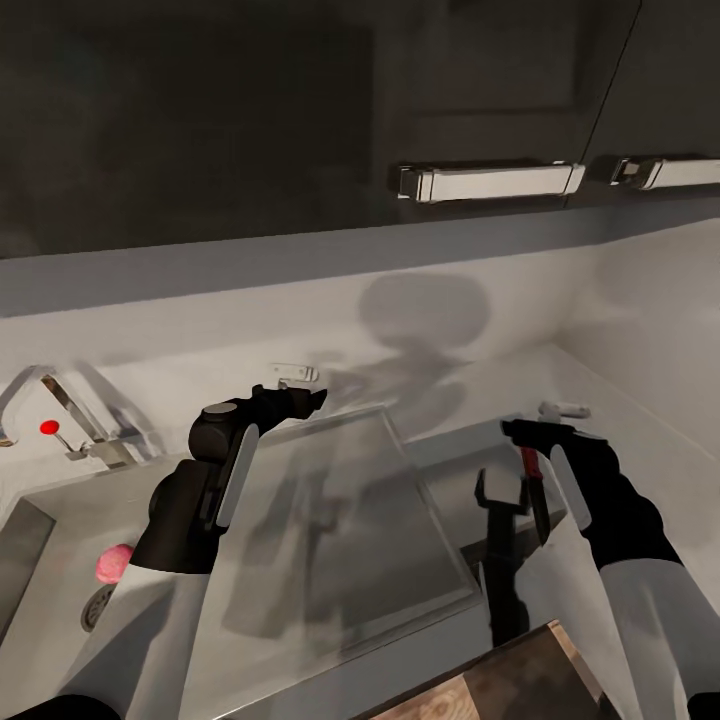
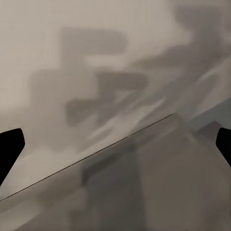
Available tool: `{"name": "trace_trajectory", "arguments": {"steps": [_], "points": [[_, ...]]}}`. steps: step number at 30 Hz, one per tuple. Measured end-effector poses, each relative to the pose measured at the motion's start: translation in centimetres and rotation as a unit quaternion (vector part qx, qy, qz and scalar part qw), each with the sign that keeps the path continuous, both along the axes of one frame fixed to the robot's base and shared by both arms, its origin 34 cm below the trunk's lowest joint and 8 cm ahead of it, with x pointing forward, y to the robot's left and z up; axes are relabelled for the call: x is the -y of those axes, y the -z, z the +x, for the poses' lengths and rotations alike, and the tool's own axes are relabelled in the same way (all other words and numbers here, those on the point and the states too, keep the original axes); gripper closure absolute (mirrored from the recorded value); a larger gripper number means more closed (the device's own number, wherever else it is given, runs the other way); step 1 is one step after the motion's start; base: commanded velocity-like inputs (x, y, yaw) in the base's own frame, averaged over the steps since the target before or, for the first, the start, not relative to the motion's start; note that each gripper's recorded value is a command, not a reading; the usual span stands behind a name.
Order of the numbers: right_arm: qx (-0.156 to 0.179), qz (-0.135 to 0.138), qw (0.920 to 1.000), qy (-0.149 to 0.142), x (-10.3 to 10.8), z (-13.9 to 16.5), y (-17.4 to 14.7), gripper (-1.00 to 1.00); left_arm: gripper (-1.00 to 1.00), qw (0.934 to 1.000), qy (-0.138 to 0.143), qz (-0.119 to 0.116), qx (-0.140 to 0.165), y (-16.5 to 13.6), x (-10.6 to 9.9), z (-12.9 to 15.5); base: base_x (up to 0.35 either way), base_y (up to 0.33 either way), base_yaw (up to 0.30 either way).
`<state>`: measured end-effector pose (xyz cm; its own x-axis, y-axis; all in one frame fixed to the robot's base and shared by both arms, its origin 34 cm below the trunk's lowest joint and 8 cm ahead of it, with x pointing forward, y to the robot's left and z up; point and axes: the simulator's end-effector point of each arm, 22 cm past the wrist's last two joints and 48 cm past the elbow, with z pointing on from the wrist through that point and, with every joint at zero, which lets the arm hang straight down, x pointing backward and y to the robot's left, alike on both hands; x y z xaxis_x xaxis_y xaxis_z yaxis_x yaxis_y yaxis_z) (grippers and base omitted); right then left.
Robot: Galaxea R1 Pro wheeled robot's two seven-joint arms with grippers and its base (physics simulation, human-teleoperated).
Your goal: In the kitchen, take the Vidalia onion out of the sink, dice it on the chopping board with the paring knife, put the diced onion into the bowl on the countertop, then place both the paring knife and the chopping board into the sink.
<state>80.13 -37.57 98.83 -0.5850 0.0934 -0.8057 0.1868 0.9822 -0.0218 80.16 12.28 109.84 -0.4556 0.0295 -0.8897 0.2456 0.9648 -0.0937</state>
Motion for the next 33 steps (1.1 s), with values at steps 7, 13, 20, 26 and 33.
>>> {"name": "trace_trajectory", "arguments": {"steps": [7, 13, 20, 26, 33], "points": [[0.000, -0.019, 0.9991, -0.038, -2.9, 0.4, 0.0, -1.00, -1.00, 1.0000, 0.000, 0.000, -0.002, 0.2, 0.0, 0.0, 0.000, 0.000, 0.000], [0.000, -0.025, 0.9983, -0.053, -4.2, 0.5, 0.1, -1.00, -1.00, 1.0000, 0.001, 0.001, -0.007, 0.6, 0.0, 0.0, 0.000, 0.000, 0.000], [-0.002, -0.029, 0.9974, -0.065, -5.2, 0.5, 0.3, -1.00, -1.00, 1.0000, 0.001, 0.001, -0.008, 0.7, 0.1, 0.0, 0.000, 0.000, 0.000], [-0.001, -0.027, 0.9973, -0.068, -5.7, 0.6, 0.3, -1.00, -1.00, 1.0000, 0.001, 0.001, -0.008, 0.7, 0.1, 0.0, 0.000, 0.000, 0.000], [-0.002, -0.026, 0.9972, -0.070, -5.9, 0.6, 0.4, -1.00, -1.00, 1.0000, 0.001, 0.001, -0.008, 0.7, 0.1, 0.0, 0.000, 0.000, 0.000]]}}
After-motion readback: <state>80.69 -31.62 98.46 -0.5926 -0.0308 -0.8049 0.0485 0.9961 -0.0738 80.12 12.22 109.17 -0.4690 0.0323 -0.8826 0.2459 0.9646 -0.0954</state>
